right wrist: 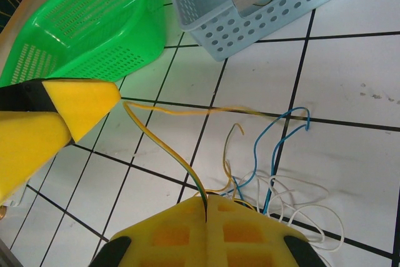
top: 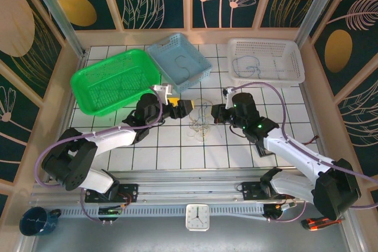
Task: Untangle the cables
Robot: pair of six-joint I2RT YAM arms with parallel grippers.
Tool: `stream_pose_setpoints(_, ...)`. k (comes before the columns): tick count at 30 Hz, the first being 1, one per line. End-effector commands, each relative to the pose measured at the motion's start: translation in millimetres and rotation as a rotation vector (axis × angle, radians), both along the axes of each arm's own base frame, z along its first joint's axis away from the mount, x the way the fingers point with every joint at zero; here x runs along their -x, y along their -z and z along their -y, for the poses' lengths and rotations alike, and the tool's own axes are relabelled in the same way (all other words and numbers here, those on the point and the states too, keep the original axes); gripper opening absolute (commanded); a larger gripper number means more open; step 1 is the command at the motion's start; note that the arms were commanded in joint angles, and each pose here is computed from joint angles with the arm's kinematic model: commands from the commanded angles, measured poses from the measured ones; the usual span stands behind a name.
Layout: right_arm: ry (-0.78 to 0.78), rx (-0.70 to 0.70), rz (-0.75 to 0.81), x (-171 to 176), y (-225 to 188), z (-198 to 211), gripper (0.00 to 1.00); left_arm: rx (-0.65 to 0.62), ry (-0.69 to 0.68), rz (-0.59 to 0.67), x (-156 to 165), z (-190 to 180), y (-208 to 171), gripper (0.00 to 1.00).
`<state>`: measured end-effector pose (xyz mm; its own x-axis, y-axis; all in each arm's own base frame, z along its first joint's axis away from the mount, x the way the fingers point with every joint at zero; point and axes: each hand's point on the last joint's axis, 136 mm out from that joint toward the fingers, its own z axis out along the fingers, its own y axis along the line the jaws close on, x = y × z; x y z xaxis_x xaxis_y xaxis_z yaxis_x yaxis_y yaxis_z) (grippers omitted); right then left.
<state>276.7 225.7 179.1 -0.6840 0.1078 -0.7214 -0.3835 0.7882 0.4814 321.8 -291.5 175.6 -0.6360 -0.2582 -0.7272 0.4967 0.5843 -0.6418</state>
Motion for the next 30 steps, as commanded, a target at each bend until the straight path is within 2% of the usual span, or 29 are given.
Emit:
stream_pose_setpoints(1,-0.005,-0.026,0.034,-6.5,-15.2,-2.8,0.0,0.099,-0.022,0.045,-2.9,-2.8,-30.5,0.93)
stream_pose_setpoints(5,0.02,-0.07,0.074,-27.1,-38.0,-3.2,0.0,0.137,-0.111,0.039,-7.9,-16.3,-42.1,0.99)
stream_pose_setpoints(9,0.003,-0.118,0.11,-51.4,-63.3,-18.2,0.0,0.183,-0.211,0.027,-8.4,-35.3,-50.0,0.99)
stream_pose_setpoints(18,0.035,-0.157,0.157,-149.3,-95.4,-46.1,0.0,0.232,-0.327,-0.014,1.2,-63.6,-48.6,0.99)
stream_pose_setpoints(24,0.033,-0.149,0.118,-213.5,-70.5,-72.2,0.0,0.234,-0.353,-0.016,5.9,-72.6,-43.3,0.99)
stream_pose_setpoints(30,0.03,-0.161,0.086,-262.7,-46.5,-92.1,0.0,0.228,-0.359,-0.033,4.1,-72.2,-40.1,0.99)
